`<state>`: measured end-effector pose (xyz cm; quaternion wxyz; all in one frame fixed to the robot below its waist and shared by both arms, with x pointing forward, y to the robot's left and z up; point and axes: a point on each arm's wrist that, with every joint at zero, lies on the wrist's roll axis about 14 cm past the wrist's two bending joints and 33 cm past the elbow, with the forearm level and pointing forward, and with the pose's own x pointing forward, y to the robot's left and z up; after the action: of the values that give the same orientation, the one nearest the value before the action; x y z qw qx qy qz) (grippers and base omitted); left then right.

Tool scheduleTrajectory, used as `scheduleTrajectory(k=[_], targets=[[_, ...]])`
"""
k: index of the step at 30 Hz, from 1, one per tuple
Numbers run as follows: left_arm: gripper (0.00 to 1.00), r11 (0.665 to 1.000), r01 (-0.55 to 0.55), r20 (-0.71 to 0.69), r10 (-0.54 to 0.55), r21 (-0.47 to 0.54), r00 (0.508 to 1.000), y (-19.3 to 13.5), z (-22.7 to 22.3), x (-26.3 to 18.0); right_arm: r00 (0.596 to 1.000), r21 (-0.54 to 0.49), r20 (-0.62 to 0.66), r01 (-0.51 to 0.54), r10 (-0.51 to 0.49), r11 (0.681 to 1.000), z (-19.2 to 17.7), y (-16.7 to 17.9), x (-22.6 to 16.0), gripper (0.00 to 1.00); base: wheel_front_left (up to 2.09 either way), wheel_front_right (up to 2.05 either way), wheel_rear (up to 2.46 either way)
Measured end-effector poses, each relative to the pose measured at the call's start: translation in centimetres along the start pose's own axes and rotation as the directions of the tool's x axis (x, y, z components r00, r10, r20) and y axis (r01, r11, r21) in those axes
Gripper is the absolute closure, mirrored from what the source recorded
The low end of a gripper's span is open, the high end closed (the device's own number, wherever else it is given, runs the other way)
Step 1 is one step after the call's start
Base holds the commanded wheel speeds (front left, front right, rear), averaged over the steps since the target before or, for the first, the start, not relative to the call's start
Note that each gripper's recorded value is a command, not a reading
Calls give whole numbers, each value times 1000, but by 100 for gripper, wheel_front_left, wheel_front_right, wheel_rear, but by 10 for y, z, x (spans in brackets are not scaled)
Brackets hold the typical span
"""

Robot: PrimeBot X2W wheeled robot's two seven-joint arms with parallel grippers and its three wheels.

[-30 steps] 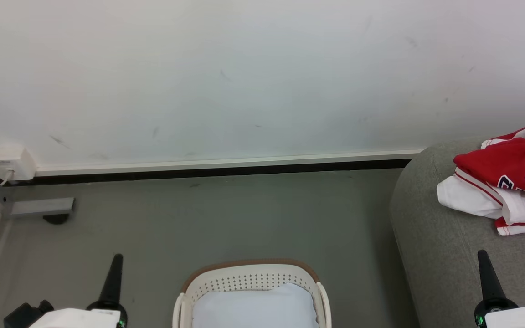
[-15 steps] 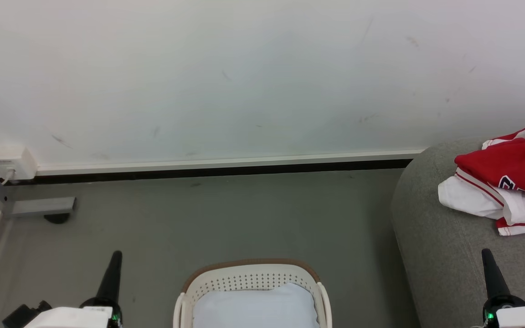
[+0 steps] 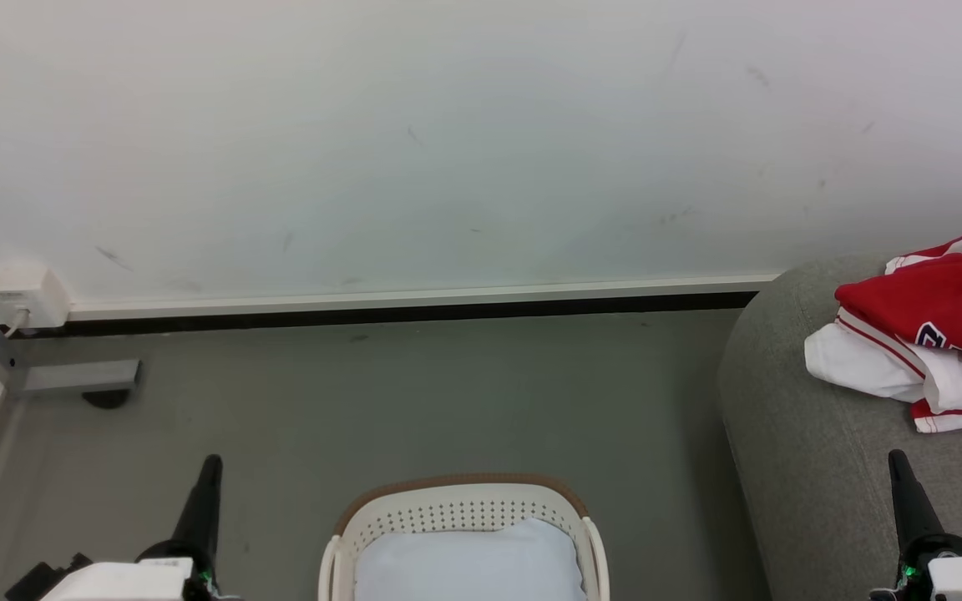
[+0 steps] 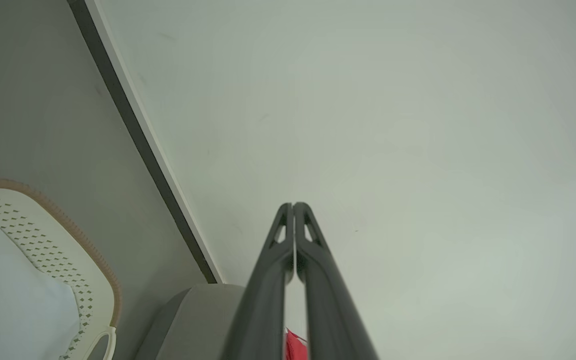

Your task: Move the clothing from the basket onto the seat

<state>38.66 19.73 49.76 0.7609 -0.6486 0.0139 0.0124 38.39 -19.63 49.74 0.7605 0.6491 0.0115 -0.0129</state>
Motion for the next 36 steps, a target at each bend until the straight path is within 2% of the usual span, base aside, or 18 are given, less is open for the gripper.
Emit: scheduleTrajectory(k=[23, 36], targets=[[100, 988, 25, 2, -25, -152, 1000, -6, 3, 1, 1000, 155, -1, -24, 24, 988, 4, 6, 3, 100, 0, 0, 0], [100, 987, 26, 2, -26, -157, 1000, -6, 3, 1, 1000, 160, -2, -25, 26, 987, 4, 6, 3, 100, 0, 0, 0]])
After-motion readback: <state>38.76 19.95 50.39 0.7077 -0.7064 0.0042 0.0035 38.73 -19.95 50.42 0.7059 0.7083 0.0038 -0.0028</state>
